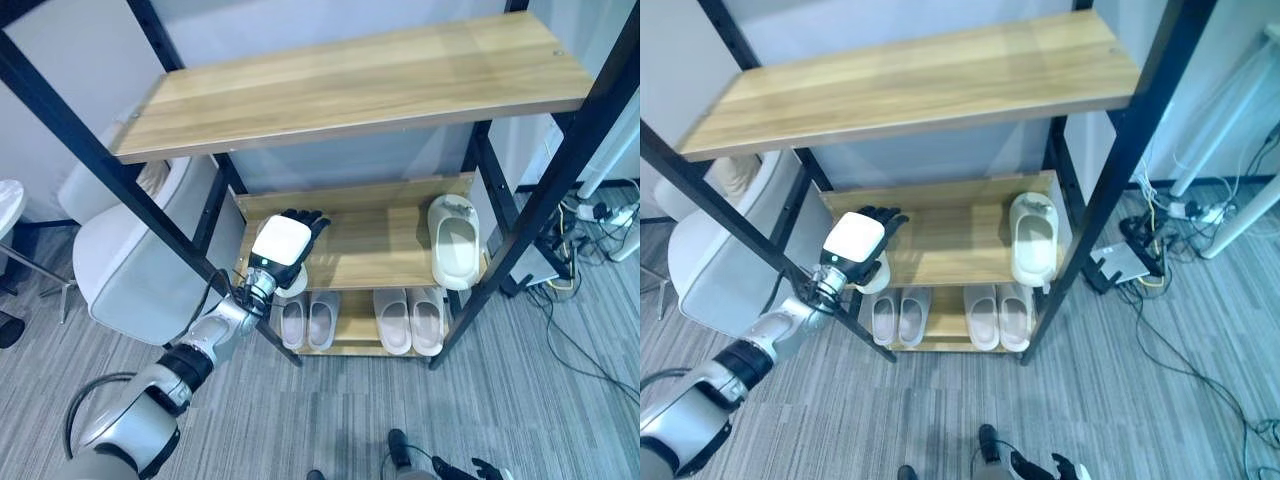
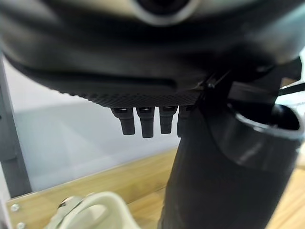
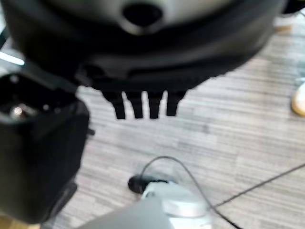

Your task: Arrange the slippers neatly on the shoe rack.

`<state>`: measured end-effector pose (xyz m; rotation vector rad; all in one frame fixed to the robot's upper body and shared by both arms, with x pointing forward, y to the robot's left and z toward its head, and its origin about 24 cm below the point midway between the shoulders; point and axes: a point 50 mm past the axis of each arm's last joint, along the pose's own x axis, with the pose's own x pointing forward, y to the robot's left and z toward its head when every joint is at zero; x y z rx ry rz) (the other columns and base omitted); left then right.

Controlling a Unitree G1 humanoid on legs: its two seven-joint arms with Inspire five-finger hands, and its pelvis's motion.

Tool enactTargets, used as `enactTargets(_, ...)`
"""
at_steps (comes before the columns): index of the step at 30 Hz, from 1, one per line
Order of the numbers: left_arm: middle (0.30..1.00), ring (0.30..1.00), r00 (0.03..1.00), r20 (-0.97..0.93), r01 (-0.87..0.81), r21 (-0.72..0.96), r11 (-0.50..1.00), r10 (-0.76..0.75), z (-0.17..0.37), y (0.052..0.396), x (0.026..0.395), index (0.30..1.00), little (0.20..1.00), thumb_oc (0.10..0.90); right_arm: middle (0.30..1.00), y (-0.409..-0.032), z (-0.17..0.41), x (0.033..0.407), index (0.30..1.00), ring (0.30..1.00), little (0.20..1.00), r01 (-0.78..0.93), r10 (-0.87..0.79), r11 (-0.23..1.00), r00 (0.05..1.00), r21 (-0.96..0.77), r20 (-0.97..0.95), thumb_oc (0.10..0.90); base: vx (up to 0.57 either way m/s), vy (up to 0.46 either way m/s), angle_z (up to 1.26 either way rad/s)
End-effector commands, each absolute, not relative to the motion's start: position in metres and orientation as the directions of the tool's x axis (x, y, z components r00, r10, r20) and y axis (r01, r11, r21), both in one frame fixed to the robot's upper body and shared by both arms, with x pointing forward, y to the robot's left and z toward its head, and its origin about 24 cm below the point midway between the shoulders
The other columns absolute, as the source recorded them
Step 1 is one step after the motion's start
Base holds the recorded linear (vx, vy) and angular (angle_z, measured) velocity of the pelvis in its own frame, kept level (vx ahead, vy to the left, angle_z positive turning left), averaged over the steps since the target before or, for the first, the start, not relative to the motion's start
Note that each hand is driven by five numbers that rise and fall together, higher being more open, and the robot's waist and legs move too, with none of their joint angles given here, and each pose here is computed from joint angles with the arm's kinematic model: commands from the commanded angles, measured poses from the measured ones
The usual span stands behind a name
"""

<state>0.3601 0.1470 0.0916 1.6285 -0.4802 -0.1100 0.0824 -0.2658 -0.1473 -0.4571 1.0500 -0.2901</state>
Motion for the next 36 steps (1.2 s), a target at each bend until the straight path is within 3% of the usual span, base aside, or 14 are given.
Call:
enactTargets(1, 0.9, 0.9, 0.809, 0.531, -0.566, 0.82, -0.087, -0.252, 0.192, 0.175, 0.39, 0.9, 0.9, 0.8, 0.9, -0.271, -0.143, 0.087, 0.9, 0.9, 0.9, 0.074, -0.478, 0.854, 0.504, -0.515, -0.719, 0.8, 0.02, -0.012, -0.08)
enactTargets(8, 0.9, 0.9, 0.802, 0.538, -0.589, 0.786, -0.187, -0.26, 0.21, 0.187, 0.394, 0.9, 0.9, 0.8, 0.9, -0.27, -0.144, 0.084, 0.9, 0.9, 0.9, 0.094, -0.477, 0.86, 0.497, -0.502, -0.725, 0.8, 0.0, 0.0, 0.0)
enactTargets(13, 0.9, 0.9, 0.825, 0.527, -0.564, 0.782, -0.265, -0.204, 0.211, 0.212, 0.393, 0.9, 0.9, 0.8, 0.9, -0.268, -0.14, 0.093, 0.9, 0.9, 0.9, 0.075, -0.458, 0.86, 0.551, -0.505, -0.698, 0.8, 0.0, 0.0, 0.0)
enactTargets(31, 0.9, 0.9, 0.871, 0.462, -0.49, 0.842, -0.225, -0.168, 0.191, 0.203, 0.401, 0.9, 0.9, 0.8, 0.9, -0.26, -0.14, 0.096, 0.9, 0.9, 0.9, 0.028, -0.42, 0.866, 0.584, -0.499, -0.695, 0.8, 0.0, 0.0, 0.0)
enactTargets(36, 0.9, 0.9, 0.868, 0.474, -0.491, 0.863, -0.119, -0.147, 0.18, 0.188, 0.399, 0.9, 0.9, 0.8, 0.9, -0.253, -0.139, 0.101, 0.9, 0.9, 0.9, -0.004, -0.398, 0.862, 0.615, -0.507, -0.681, 0.8, 0.0, -0.013, 0.02)
